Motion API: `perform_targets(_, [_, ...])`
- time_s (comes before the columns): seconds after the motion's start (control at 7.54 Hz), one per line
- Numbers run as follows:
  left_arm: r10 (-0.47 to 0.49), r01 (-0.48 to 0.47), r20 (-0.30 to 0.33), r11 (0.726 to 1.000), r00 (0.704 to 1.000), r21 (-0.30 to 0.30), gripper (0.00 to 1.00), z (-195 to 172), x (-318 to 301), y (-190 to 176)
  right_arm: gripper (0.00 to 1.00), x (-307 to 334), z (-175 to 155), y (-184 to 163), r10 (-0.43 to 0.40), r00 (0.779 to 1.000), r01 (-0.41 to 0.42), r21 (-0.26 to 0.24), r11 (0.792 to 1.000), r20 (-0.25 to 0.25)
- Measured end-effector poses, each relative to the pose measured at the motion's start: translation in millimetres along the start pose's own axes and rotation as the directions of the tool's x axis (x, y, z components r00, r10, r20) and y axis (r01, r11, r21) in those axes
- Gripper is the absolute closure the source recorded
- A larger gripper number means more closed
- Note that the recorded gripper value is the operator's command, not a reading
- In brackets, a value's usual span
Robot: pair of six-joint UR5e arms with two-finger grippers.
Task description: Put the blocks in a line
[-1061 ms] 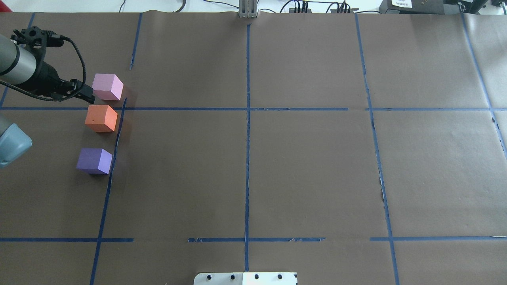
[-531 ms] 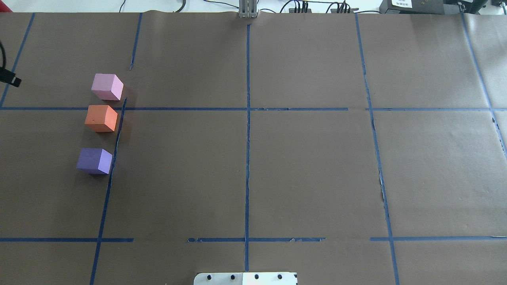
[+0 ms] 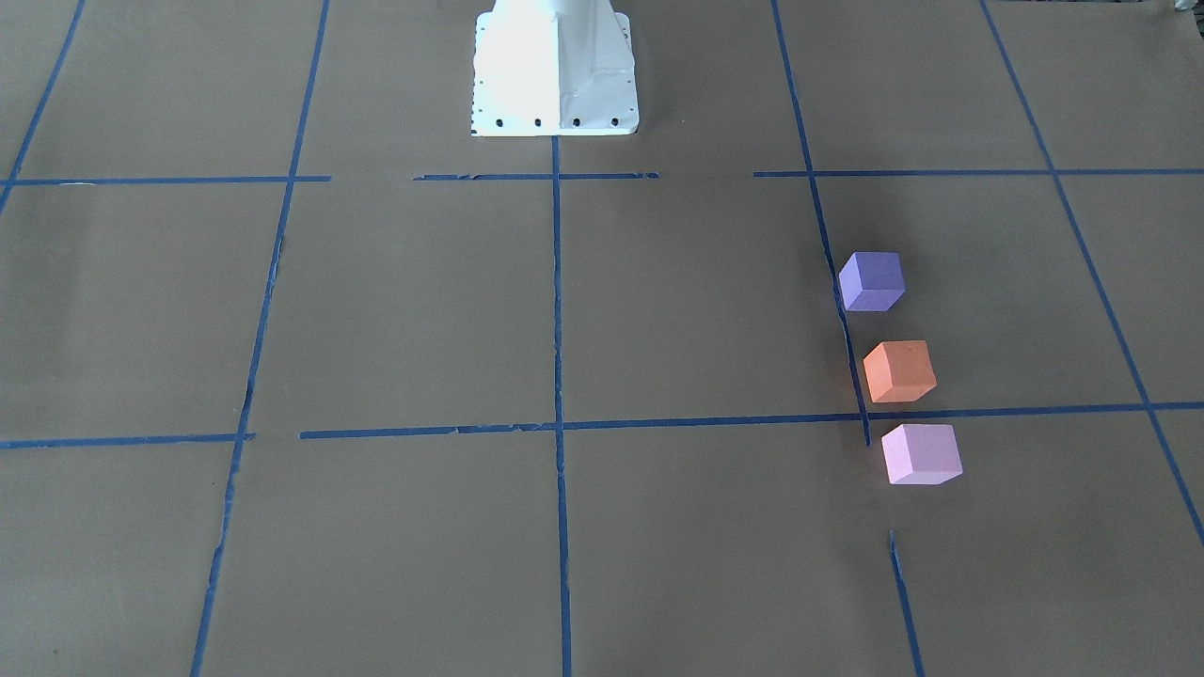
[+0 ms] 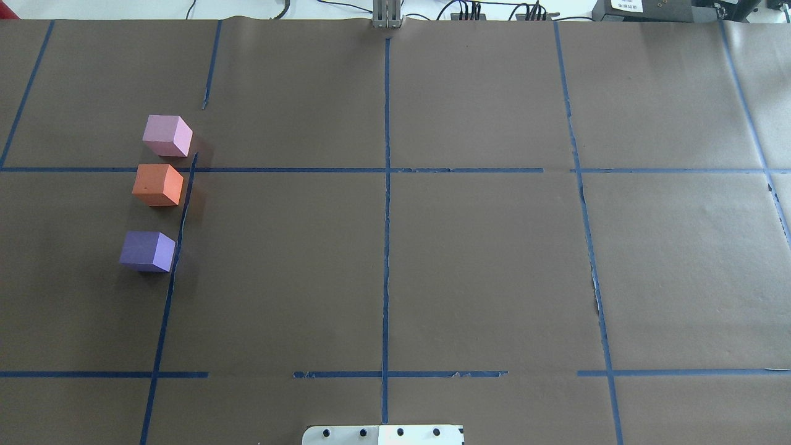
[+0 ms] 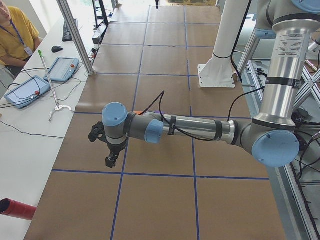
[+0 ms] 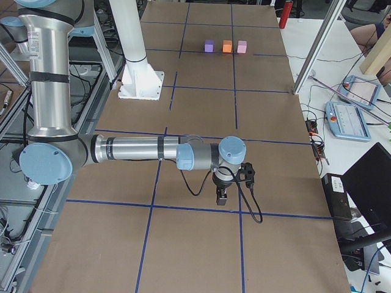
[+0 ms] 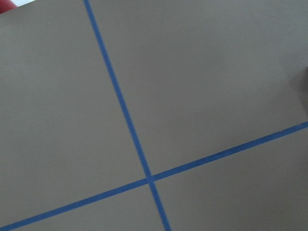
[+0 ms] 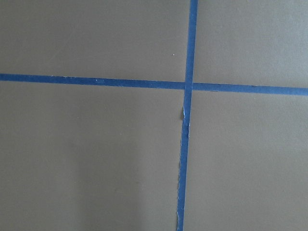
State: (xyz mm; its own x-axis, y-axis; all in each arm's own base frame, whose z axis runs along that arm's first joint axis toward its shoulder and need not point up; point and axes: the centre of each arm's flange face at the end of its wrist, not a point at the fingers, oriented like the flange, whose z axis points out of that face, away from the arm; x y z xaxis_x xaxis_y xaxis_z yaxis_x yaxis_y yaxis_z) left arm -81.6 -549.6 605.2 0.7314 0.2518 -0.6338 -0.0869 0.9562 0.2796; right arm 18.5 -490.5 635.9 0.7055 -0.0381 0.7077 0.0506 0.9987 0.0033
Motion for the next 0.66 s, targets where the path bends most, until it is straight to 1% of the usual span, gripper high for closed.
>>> perform_targets(0.13, [-0.038,0.038,0.000,0.999,0.999,-0.024,0.07,-2,-11,6,0.00,0,0,0,0.000,1.000,0.000,0.000,1.000,0.000])
perform_targets(0.27, [-0.075,0.074,-0.003,0.996,0.997,-0.050,0.05,0,-17,12,0.00,0,0,0,0.000,1.000,0.000,0.000,1.000,0.000])
perform_targets(0.4, [-0.109,0.108,-0.007,0.991,0.994,-0.078,0.01,4,-21,19,0.00,0,0,0,0.000,1.000,0.000,0.000,1.000,0.000])
perform_targets(0.66, [-0.187,0.184,-0.009,0.973,0.982,-0.139,0.00,14,-28,34,0.00,0,0,0,0.000,1.000,0.000,0.000,1.000,0.000])
